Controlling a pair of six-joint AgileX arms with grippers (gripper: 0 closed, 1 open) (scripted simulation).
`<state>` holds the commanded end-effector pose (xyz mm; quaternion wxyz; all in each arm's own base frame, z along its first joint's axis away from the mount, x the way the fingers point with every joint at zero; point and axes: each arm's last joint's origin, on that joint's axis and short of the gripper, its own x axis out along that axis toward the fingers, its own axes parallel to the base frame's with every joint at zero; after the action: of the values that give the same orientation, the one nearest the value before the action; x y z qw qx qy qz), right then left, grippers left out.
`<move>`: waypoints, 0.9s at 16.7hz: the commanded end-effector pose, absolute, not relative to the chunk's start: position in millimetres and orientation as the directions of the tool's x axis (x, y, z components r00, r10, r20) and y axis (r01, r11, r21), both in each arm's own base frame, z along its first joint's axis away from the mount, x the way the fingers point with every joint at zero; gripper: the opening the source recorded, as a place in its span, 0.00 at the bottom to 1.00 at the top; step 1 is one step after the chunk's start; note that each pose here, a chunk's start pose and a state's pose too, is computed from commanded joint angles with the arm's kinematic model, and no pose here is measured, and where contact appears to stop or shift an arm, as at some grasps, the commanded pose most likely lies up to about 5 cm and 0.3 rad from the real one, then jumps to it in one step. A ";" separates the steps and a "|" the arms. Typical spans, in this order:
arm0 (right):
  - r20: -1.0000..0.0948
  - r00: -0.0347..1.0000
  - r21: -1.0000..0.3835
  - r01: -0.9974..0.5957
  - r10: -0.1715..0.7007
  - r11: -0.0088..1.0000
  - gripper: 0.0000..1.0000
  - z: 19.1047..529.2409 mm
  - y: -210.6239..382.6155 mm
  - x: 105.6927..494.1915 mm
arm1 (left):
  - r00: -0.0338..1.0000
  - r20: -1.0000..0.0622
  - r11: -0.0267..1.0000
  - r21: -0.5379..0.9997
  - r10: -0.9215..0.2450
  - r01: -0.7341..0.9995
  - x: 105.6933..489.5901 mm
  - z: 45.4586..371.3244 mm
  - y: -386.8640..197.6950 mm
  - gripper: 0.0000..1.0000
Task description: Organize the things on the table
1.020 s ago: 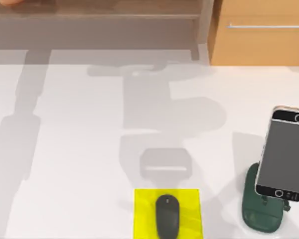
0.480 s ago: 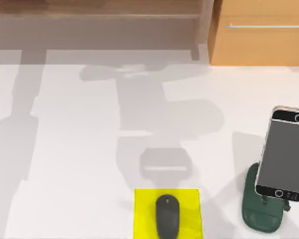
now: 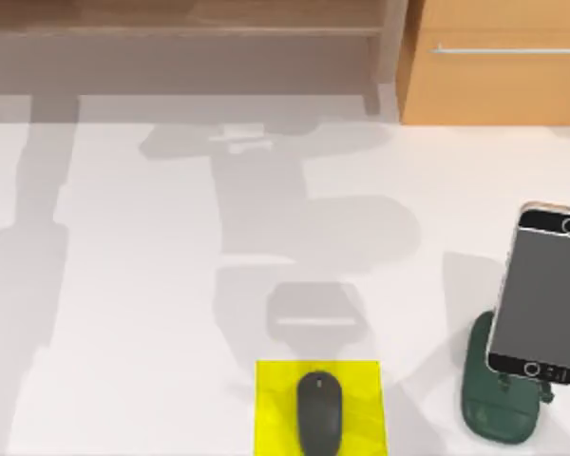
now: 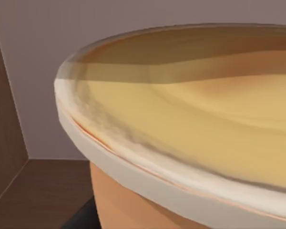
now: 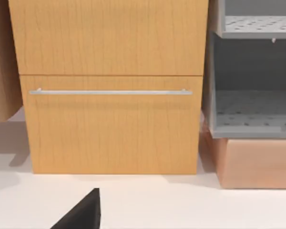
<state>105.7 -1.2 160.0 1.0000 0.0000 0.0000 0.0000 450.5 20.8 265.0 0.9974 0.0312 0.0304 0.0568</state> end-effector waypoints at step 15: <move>0.000 1.000 0.000 0.000 0.000 1.000 1.00 160.0 -1.2 105.7 | 0.995 -0.095 1.000 -0.008 -0.028 0.027 459.3 251.9 1.4 0.45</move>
<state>105.7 -1.2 160.0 1.0000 0.0000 0.0000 0.0000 459.3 1.4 251.9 0.9988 -0.0035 0.0474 -0.0139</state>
